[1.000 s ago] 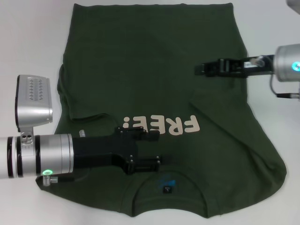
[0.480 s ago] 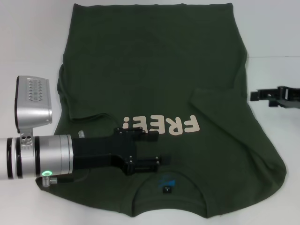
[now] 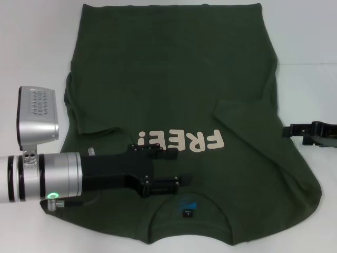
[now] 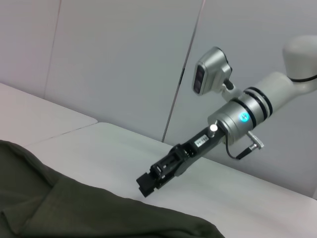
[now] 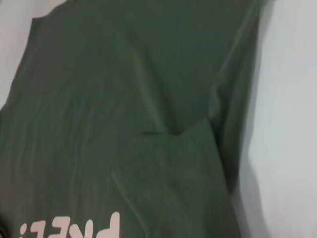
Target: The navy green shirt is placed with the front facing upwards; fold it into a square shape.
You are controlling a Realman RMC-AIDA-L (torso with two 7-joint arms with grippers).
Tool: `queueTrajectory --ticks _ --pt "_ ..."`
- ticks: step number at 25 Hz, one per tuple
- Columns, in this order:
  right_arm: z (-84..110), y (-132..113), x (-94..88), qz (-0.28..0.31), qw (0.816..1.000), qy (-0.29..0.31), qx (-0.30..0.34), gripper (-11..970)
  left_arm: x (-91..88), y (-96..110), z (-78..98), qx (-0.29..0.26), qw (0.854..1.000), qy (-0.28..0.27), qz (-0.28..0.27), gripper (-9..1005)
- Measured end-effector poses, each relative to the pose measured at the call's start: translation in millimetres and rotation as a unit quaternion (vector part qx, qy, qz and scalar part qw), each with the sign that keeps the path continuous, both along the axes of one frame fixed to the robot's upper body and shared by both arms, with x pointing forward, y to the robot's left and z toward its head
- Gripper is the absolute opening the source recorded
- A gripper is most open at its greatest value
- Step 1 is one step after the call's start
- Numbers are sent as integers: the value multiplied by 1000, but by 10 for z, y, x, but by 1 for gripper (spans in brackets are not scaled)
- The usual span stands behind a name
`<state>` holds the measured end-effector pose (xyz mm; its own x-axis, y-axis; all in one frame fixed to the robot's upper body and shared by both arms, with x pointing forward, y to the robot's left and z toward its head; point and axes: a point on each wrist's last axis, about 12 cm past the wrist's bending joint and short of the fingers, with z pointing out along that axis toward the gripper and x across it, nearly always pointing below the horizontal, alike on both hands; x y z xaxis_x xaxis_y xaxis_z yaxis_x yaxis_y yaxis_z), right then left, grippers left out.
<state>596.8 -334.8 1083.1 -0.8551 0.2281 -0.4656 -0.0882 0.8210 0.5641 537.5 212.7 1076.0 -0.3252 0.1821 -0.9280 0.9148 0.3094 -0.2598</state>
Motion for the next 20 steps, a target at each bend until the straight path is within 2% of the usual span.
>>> queueTrajectory --ticks 11,20 --pt "-131 213 -39 11 1000 6 16 826 -19 11 -19 0 1000 1 1 734" --pt "-78 210 -96 27 998 3 49 826 -21 3 -21 1 1000 0 -2 734"
